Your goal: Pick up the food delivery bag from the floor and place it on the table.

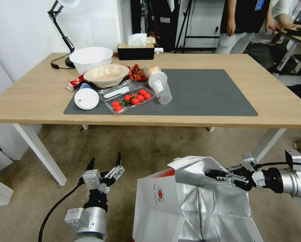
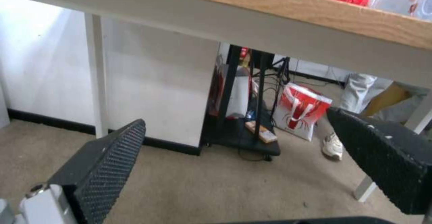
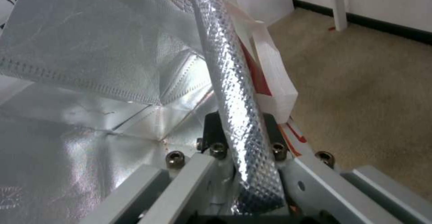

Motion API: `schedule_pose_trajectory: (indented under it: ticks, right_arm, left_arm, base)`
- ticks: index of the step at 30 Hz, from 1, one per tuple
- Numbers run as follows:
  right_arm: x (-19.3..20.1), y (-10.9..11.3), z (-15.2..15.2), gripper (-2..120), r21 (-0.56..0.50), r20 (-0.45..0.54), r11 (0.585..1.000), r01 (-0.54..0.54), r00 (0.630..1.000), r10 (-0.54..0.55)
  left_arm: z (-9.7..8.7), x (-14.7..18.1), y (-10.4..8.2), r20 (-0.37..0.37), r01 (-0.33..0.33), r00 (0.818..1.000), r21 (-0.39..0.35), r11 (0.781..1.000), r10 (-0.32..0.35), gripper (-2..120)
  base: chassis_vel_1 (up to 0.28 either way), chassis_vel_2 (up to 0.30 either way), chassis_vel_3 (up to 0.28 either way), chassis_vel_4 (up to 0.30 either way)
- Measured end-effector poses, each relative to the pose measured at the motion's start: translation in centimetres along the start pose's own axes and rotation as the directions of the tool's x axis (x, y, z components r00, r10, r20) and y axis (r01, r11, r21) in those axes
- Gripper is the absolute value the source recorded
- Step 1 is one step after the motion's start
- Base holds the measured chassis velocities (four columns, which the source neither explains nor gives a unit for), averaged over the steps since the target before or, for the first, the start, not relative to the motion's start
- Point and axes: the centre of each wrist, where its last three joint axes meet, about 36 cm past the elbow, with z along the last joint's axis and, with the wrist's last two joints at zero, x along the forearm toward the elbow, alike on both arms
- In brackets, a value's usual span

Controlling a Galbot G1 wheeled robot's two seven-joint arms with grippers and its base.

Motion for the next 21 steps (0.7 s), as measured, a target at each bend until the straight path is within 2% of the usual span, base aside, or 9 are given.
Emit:
schedule_pose_trajectory:
  ticks: [21]
  right_arm:
    - [-0.07,0.06,0.1,0,0.0,0.005,1.0,0.002,1.0,-0.002]
  left_arm:
    - [0.03,-0.05,0.05,0.002,-0.004,1.0,-0.001,1.0,0.004,100]
  base:
    - [0.0,0.0,0.0,0.0]
